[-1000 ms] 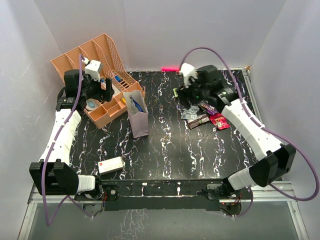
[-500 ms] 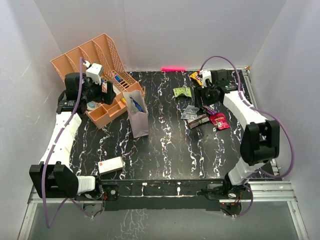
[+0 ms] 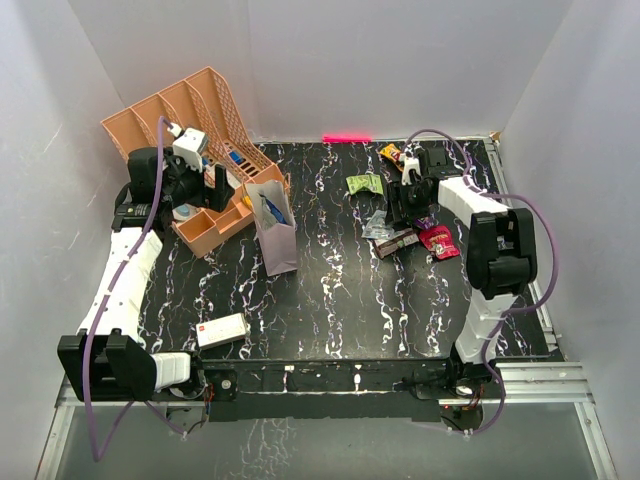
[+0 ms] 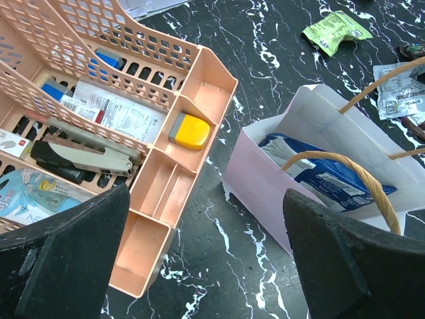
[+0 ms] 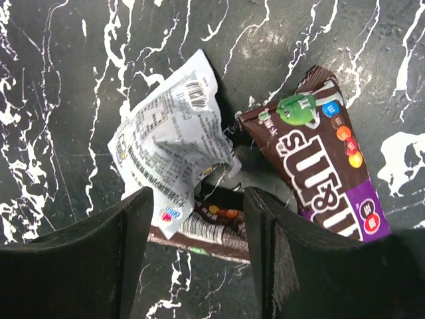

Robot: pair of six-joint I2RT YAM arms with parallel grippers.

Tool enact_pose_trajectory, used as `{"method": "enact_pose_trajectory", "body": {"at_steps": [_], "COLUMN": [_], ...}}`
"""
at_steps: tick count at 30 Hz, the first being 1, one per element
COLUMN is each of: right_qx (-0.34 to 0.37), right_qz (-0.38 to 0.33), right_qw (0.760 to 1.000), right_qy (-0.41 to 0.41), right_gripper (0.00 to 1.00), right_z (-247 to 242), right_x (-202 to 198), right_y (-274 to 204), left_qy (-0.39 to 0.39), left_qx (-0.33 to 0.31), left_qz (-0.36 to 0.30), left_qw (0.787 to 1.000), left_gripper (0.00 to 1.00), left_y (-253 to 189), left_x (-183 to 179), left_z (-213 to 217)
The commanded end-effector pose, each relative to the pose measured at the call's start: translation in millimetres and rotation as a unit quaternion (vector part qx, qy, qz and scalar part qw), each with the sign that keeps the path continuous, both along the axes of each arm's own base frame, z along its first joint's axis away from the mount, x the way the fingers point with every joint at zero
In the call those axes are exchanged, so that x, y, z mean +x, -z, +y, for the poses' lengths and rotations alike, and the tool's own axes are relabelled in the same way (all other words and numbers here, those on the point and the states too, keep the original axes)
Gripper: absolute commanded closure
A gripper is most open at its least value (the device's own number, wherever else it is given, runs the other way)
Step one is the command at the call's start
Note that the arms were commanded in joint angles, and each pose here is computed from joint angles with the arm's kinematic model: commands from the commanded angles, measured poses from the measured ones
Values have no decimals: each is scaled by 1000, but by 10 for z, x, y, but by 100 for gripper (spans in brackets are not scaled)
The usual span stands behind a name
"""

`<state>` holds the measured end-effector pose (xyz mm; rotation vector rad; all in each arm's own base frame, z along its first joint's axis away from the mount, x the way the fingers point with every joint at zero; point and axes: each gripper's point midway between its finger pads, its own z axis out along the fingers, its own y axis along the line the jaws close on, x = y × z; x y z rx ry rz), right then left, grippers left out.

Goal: Place the snacks into the paper bag
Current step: Pick up the snack from the center of the board.

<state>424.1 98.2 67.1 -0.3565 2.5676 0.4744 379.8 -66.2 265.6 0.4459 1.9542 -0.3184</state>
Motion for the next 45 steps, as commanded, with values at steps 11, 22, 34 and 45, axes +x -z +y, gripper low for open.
{"method": "enact_pose_trajectory", "body": {"at_steps": [11,22,34,45], "right_qx": [95,117,141,150], "right_qz": [-8,20,-1,-50], "right_qw": [995,993,990,985], "right_qy": [-4,0,-20,-64], "right_gripper": [33,39,72,86], "right_z": [225,290,361,395], "right_x": [354,358,392,304], "right_y": [-6,152,-118,-545], "left_qy": [16,16,13,24], "left_qx": [3,4,8,3], "left_qz": [-20,-21,-27,-48], "left_qw": [1000,1000,1000,999], "left_gripper": [2,2,2,2], "left_y": [-84,-87,-177,-551], "left_x": [-57,-53,-45,-70], "left_z": [-18,-17,-1,-41]}}
